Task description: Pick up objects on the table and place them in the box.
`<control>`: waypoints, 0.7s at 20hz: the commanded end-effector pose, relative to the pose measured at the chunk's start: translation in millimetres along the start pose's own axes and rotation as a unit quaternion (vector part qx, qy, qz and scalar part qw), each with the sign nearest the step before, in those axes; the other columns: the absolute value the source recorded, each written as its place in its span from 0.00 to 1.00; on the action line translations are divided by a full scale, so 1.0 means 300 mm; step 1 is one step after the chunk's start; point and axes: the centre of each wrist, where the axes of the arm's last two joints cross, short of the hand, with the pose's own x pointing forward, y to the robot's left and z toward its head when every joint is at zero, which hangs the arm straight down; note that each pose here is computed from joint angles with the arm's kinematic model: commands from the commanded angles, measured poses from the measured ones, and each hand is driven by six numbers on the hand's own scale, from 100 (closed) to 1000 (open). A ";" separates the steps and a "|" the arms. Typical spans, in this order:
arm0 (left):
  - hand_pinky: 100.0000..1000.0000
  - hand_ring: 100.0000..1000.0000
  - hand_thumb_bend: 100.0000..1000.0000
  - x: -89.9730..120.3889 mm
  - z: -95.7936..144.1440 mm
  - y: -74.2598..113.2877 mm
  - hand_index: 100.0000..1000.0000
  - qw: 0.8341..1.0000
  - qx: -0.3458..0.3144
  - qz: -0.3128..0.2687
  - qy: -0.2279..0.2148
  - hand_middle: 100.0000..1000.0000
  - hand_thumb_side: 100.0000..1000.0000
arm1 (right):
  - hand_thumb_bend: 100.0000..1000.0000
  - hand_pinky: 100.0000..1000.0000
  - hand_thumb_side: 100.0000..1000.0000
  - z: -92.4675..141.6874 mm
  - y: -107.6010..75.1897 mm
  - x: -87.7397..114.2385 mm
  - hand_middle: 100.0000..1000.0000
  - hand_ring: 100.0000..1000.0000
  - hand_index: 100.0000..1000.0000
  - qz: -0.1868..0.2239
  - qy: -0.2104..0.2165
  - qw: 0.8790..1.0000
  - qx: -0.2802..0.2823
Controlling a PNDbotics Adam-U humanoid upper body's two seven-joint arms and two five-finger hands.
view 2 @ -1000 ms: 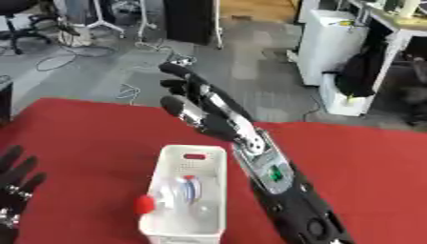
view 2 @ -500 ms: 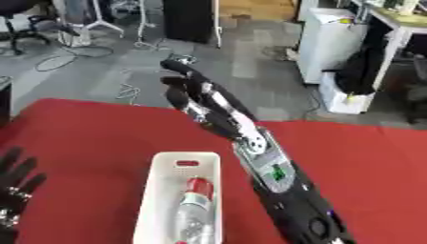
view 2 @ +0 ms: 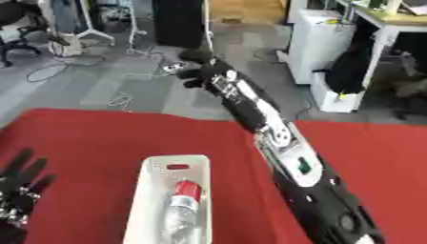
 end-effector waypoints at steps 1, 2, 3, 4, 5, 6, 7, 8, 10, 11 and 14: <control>0.94 1.00 0.18 0.016 -0.006 0.021 0.82 1.000 -0.002 -0.014 -0.008 1.00 1.00 | 0.00 0.81 0.87 0.021 -0.051 0.027 0.93 0.82 0.94 0.007 0.005 1.000 0.002; 0.94 1.00 0.18 0.016 -0.004 0.022 0.82 1.000 -0.001 -0.015 -0.007 1.00 1.00 | 0.00 0.81 0.87 0.031 -0.059 0.024 0.93 0.82 0.94 0.006 0.010 1.000 0.000; 0.94 1.00 0.18 0.016 -0.003 0.023 0.82 1.000 0.000 -0.016 -0.006 1.00 1.00 | 0.00 0.81 0.87 0.038 -0.065 0.023 0.93 0.82 0.94 0.006 0.013 1.000 -0.002; 0.94 1.00 0.18 0.016 -0.002 0.025 0.82 1.000 0.001 -0.017 -0.005 1.00 1.00 | 0.00 0.80 0.86 0.040 -0.068 0.019 0.93 0.81 0.93 0.003 0.017 1.000 -0.005; 0.94 1.00 0.18 0.016 0.000 0.027 0.82 1.000 0.002 -0.018 -0.004 1.00 1.00 | 0.00 0.80 0.86 0.038 -0.068 0.013 0.93 0.81 0.93 0.002 0.020 1.000 -0.008; 0.94 1.00 0.18 0.016 0.001 0.029 0.82 1.000 0.002 -0.020 -0.004 1.00 1.00 | 0.00 0.80 0.85 0.036 -0.068 0.006 0.93 0.81 0.93 0.001 0.023 1.000 -0.012; 0.94 1.00 0.18 0.016 0.002 0.030 0.82 1.000 0.003 -0.021 -0.004 1.00 1.00 | 0.00 0.80 0.85 0.034 -0.067 0.001 0.93 0.81 0.93 0.001 0.025 1.000 -0.015; 0.94 1.00 0.18 0.017 0.003 0.032 0.82 1.000 0.003 -0.022 -0.004 1.00 1.00 | 0.00 0.81 0.84 0.033 -0.066 -0.004 0.92 0.81 0.92 0.001 0.026 0.999 -0.019; 0.94 1.00 0.18 0.019 0.003 0.034 0.82 1.000 0.003 -0.024 -0.004 1.00 1.00 | 0.00 0.81 0.84 0.036 -0.064 -0.013 0.92 0.81 0.92 0.002 0.029 0.999 -0.028; 0.94 1.00 0.18 0.020 0.003 0.036 0.82 1.000 0.003 -0.025 -0.005 1.00 1.00 | 0.00 0.81 0.84 0.042 -0.063 -0.017 0.92 0.81 0.92 0.003 0.032 0.999 -0.033; 0.94 1.00 0.18 0.023 0.001 0.038 0.82 1.000 0.005 -0.026 -0.008 1.00 1.00 | 0.00 0.81 0.82 0.082 -0.071 -0.025 0.92 0.81 0.92 0.008 0.043 0.998 -0.049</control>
